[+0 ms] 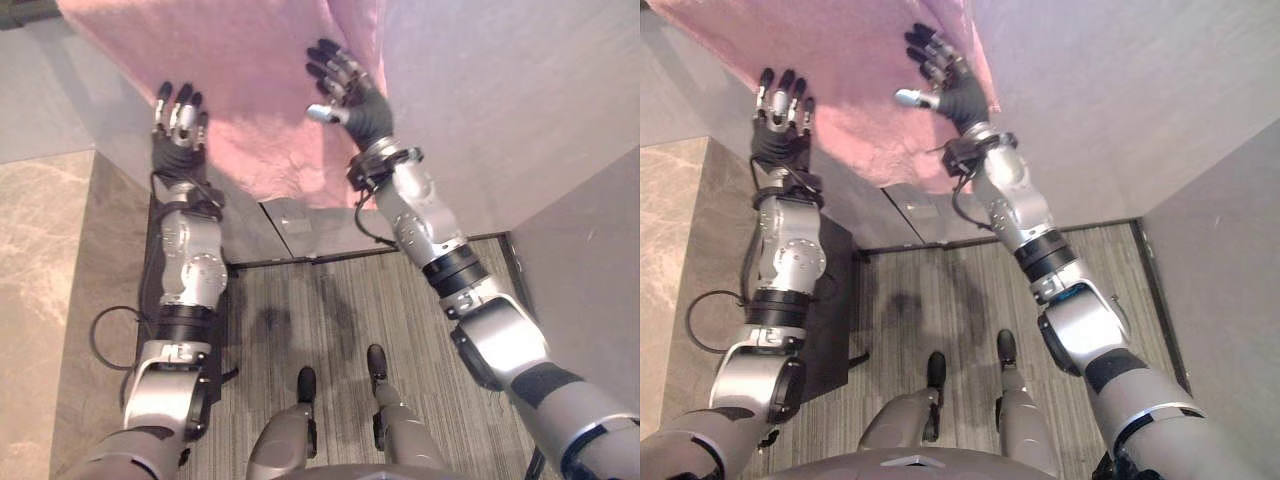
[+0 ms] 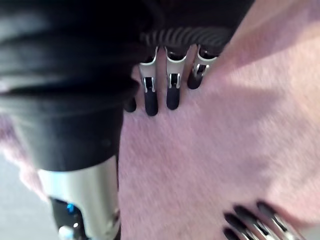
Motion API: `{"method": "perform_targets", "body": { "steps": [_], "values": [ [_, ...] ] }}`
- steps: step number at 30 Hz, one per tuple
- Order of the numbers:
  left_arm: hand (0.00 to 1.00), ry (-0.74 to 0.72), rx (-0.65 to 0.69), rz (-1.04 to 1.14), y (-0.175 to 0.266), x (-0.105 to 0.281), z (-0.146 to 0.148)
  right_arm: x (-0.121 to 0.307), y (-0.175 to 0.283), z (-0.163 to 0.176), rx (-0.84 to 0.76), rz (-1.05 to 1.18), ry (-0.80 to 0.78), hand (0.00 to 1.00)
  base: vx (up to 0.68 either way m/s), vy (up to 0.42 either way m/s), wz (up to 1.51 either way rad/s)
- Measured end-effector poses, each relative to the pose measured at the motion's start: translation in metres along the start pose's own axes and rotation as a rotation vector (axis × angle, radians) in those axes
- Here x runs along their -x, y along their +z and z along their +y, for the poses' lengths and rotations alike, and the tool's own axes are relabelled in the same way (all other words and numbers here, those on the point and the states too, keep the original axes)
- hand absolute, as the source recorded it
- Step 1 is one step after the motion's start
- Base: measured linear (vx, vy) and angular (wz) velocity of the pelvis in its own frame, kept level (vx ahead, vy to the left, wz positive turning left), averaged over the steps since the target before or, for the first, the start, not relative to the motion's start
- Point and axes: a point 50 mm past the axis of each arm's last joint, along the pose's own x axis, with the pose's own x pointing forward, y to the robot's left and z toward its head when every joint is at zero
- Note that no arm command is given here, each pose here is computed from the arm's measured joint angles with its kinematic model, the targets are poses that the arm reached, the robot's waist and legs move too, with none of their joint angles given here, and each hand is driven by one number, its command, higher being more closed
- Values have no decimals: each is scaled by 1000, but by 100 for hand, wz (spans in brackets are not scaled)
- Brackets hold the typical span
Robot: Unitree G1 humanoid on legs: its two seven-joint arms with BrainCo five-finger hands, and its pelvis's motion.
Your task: Organize washtable
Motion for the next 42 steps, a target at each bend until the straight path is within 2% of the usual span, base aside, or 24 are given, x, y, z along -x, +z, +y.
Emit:
{"method": "perform_targets", "body": {
  "steps": [11,17,24,26,34,35,42],
  "values": [
    [0,293,-123,-162,64,-9,77,14,57,-76,66,-145,-228,0,3,-1,-1],
    [0,369,-218,-156,69,9,104,40,58,-98,45,-179,-302,0,7,4,-3],
    [0,404,-324,-89,56,42,129,88,24,-134,47,-87,-454,0,-4,-2,-4],
    [0,402,-350,-71,51,58,135,117,8,-143,64,-34,-511,0,-9,-3,-2],
    [0,329,-462,100,17,106,135,189,-44,-139,138,193,-570,0,7,2,4],
    [0,311,-492,192,3,120,138,202,-54,-138,145,236,-580,0,34,18,5],
    [0,279,-475,420,-38,175,138,257,-84,-133,97,377,-681,0,40,26,1]
  ]
}}
